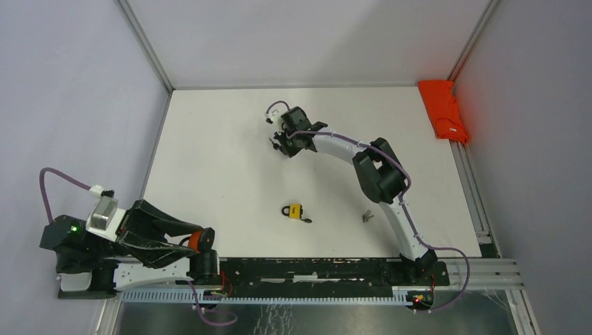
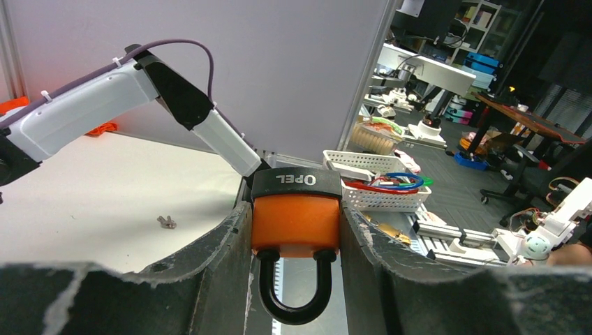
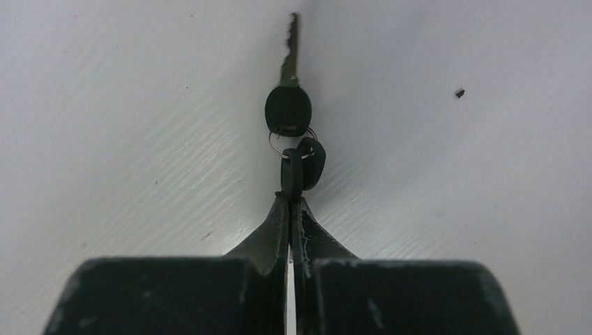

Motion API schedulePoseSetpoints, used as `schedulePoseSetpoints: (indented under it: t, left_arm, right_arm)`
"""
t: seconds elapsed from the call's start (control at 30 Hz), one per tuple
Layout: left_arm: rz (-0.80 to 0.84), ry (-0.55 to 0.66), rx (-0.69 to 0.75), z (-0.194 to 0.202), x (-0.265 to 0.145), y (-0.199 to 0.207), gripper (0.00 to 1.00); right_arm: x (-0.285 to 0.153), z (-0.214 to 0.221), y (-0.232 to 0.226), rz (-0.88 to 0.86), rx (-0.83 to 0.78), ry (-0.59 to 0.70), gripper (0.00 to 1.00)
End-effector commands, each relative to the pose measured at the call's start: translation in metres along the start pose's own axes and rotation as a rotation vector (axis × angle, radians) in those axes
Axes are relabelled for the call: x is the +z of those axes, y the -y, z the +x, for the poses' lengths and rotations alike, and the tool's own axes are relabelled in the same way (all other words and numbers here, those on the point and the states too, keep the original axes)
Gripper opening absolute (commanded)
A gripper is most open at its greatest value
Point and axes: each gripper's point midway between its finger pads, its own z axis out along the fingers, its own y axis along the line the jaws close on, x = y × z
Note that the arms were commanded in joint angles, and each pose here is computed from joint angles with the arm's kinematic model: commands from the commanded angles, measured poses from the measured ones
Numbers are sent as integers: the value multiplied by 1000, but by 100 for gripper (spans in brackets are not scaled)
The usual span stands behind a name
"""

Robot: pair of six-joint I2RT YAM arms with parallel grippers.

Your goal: Unlock with the key

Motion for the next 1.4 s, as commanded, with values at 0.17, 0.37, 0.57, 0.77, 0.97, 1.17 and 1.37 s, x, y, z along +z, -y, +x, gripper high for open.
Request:
schedulePoseSetpoints:
  t: [0.17, 0.37, 0.57, 0.77, 0.97, 1.17, 1.37]
  left_arm:
    - [4, 53, 48, -14, 5, -1, 2]
    - [12, 14, 63, -5, 17, -2, 2]
    - [32, -36, 75, 4, 31, -1, 2]
    - [41, -51, 69, 10, 36, 0, 2]
    - [39, -26, 71, 7, 31, -1, 2]
    - [33, -26, 65, 5, 29, -1, 2]
    - [31, -23, 68, 5, 30, -1, 2]
  right_arm:
    - [-56, 64, -14, -24, 15, -70, 0]
    - [-112, 124, -18, -13, 22, -111, 0]
    - [-146, 164, -15, 42, 27, -170, 0]
    - [-164, 165, -10, 72, 6, -171, 3]
    - [-164, 131, -17, 27, 14, -78, 40]
    - [-144, 125, -17, 7, 10, -98, 44]
    - [-125, 135, -16, -1, 7, -133, 44]
